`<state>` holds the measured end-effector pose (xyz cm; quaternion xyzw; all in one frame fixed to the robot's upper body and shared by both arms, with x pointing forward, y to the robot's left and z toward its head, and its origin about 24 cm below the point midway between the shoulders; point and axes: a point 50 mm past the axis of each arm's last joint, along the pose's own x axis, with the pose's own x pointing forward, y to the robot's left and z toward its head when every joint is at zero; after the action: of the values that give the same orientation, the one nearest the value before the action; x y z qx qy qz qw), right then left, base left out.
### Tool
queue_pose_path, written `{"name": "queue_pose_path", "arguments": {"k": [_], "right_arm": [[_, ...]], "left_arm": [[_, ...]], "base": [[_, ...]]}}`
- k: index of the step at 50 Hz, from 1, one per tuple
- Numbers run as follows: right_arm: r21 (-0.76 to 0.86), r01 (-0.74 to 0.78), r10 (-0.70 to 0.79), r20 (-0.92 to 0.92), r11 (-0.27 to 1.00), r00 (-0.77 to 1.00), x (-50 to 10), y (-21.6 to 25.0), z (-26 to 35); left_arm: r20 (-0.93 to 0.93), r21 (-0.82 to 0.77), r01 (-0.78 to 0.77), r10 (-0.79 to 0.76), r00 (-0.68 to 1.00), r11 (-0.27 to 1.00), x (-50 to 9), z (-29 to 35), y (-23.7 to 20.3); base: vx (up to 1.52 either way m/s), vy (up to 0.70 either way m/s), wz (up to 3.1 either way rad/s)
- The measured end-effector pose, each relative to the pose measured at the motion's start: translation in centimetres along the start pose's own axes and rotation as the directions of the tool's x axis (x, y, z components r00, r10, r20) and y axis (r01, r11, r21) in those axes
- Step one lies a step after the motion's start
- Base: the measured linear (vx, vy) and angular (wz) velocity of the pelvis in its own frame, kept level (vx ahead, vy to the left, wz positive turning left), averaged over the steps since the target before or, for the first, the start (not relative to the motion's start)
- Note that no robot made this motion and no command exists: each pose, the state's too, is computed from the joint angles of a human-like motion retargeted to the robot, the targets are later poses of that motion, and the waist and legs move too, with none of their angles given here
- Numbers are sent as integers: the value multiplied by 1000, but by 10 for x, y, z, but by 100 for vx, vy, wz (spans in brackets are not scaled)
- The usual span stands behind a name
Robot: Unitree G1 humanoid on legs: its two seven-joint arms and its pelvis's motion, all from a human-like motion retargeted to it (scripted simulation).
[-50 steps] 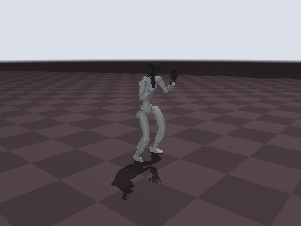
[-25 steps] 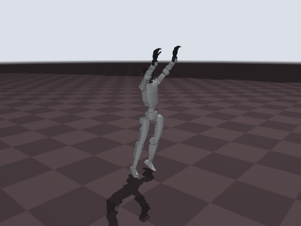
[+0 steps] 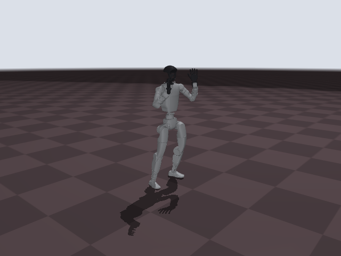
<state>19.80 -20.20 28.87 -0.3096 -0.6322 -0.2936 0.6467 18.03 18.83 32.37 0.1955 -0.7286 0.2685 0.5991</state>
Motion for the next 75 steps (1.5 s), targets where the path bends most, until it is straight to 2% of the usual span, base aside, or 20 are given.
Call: {"name": "queue_pose_path", "arguments": {"k": [6,16,27,37,56,68,73,75], "right_arm": [[31,-50,51,-14,998,999,-16,-8,5],[48,18,-17,-16,999,1000,-18,-6,11],[85,35,-32,-38,996,999,-30,-6,24],[108,4,8,-114,994,993,-39,0,21],[111,9,7,-136,994,991,-42,0,21],[95,41,-35,-62,995,997,-33,-3,26],[33,77,-79,55,996,995,-21,-5,31],[-213,118,-73,206,970,976,-11,-7,24]], "left_arm": [[-88,-21,89,-91,992,996,-18,-3,8],[-162,9,108,-105,981,994,-38,-6,10],[-241,65,5,10,970,998,-55,-4,7],[-391,-24,-63,48,919,998,-71,-1,4],[-363,-55,14,-33,931,998,-71,1,-2],[-273,26,-52,57,960,998,-58,0,0],[-218,84,-108,125,968,991,-49,-1,-3],[-189,115,-127,147,971,985,-44,-4,-5]], "base": [[-3,-12,15],[-5,-6,-4],[0,0,1],[0,0,0],[0,0,0],[-1,2,0],[-4,13,10],[-8,19,27]]}}
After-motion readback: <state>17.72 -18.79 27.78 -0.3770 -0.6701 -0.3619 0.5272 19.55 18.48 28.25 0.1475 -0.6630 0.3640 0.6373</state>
